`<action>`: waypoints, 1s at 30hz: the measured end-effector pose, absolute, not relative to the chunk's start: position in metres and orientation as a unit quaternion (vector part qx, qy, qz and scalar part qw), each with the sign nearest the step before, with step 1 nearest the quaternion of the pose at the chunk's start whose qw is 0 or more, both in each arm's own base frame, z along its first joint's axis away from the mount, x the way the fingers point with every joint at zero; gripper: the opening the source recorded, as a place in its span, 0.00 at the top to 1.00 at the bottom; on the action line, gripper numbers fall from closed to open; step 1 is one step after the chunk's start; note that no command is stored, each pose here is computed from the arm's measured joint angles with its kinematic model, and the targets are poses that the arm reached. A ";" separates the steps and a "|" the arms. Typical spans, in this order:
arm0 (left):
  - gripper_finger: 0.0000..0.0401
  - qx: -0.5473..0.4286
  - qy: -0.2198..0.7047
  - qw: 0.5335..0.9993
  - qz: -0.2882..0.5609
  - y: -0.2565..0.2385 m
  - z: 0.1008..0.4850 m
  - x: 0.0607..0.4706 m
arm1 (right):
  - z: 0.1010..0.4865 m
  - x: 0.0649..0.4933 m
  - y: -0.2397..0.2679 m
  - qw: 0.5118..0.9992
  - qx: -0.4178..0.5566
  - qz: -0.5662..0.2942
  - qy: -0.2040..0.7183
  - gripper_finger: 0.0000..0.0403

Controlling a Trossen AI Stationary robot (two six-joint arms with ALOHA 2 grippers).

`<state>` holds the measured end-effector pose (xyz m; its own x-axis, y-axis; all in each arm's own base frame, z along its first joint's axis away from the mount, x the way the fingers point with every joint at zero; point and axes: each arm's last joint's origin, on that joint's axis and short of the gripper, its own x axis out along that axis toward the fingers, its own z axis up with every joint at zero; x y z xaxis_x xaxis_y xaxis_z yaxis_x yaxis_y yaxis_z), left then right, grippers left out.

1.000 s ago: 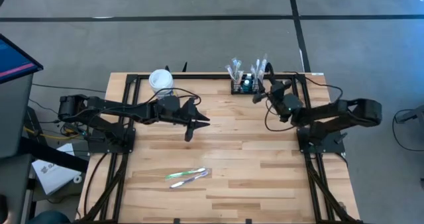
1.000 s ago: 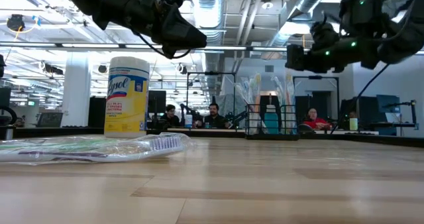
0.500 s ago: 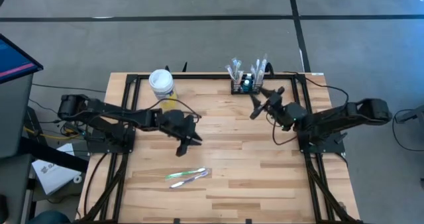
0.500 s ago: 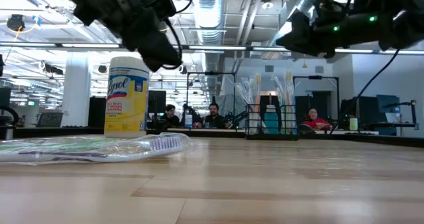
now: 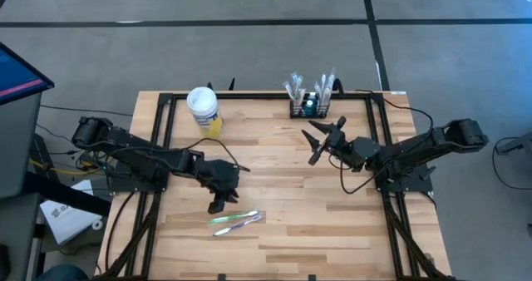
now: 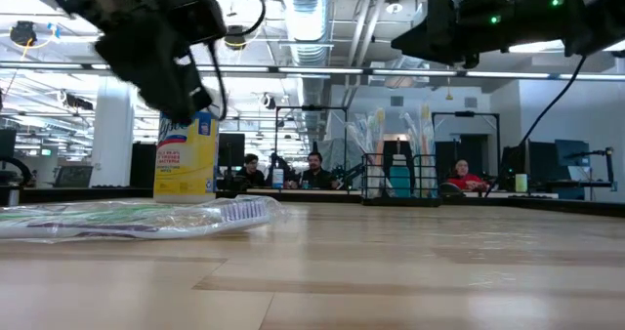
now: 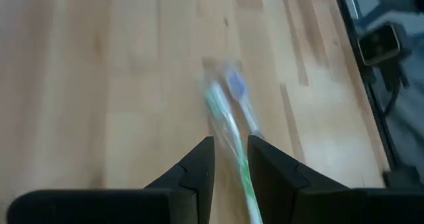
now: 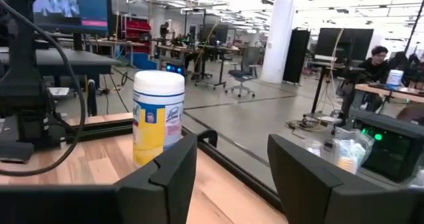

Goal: Pick & Place toothbrushing station
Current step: Put the green toothbrush into the black mesh organizer

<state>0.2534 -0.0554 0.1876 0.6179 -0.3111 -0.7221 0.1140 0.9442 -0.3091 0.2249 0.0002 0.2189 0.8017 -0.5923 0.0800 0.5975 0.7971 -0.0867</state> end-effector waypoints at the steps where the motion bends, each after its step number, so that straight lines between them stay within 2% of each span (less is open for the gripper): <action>1: 0.79 -0.118 0.426 0.889 -0.121 -0.058 0.184 0.251 | 0.219 0.225 0.000 0.948 -0.054 -0.314 -0.024 0.57; 9: 0.79 -0.158 0.480 0.858 -0.097 -0.062 0.152 0.228 | 0.217 0.225 0.000 0.948 -0.057 -0.313 -0.016 0.59; 19: 0.78 -0.187 0.444 0.870 -0.101 -0.064 0.149 0.228 | 0.217 0.225 0.000 0.948 -0.058 -0.314 -0.015 0.59; 30: 0.70 -0.194 0.451 0.867 -0.085 -0.079 0.140 0.230 | 0.217 0.225 0.000 0.948 -0.059 -0.313 -0.013 0.59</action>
<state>0.2300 -0.0790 0.1396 0.5788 -0.3234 -0.7486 -0.0270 0.9099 -0.4139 0.2251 0.0000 0.2166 0.8031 -0.5926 0.0621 0.5958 0.7966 -0.1025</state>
